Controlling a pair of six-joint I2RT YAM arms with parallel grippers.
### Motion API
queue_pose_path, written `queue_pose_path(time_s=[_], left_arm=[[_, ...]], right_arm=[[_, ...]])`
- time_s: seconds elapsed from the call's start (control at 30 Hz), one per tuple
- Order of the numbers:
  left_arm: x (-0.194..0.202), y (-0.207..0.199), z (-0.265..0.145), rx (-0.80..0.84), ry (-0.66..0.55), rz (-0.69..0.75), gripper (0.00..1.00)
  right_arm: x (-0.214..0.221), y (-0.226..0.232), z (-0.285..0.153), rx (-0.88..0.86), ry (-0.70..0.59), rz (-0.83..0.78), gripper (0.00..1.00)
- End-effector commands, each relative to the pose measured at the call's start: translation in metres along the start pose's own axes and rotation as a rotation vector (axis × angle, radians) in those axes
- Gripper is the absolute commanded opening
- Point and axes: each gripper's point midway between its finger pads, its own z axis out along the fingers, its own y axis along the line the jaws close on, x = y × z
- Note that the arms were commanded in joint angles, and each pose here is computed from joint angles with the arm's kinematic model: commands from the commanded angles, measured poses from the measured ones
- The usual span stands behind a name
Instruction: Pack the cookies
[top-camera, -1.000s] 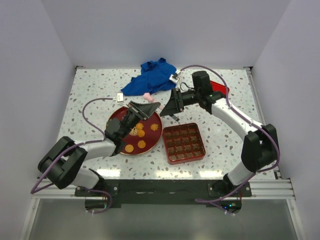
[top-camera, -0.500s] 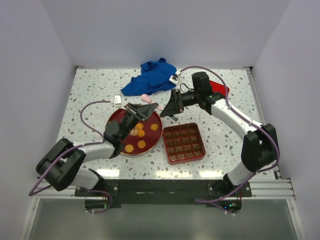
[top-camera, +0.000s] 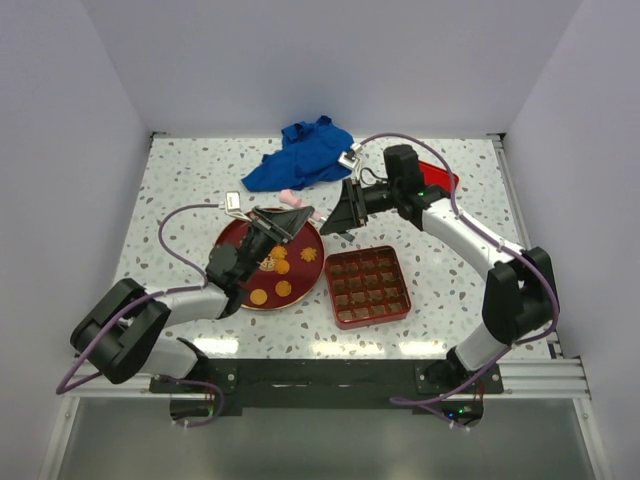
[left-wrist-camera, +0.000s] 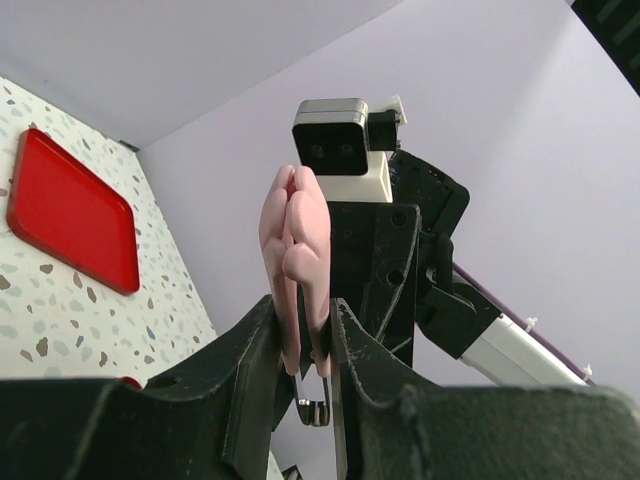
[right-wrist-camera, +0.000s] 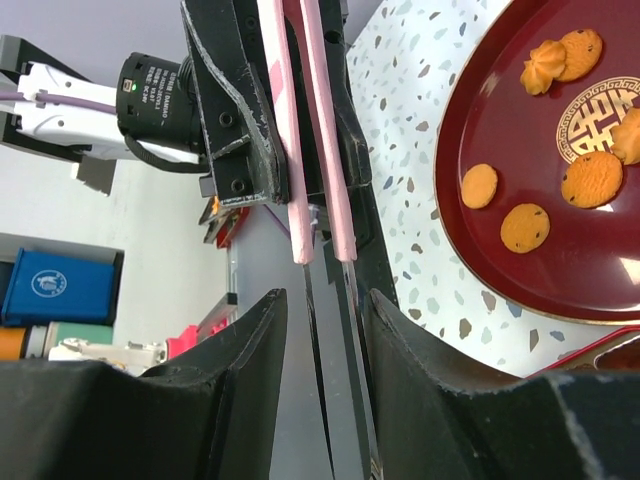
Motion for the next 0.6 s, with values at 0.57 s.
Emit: queue_pose_path(time_s=[0.57], left_arm=[[-0.0559,-0.0978,-0.0178,0.427,-0.262,-0.018,0.21]], right_arm=[[-0.0034,0.0146,0.0060,-0.079,0.009,0.007,0.43]])
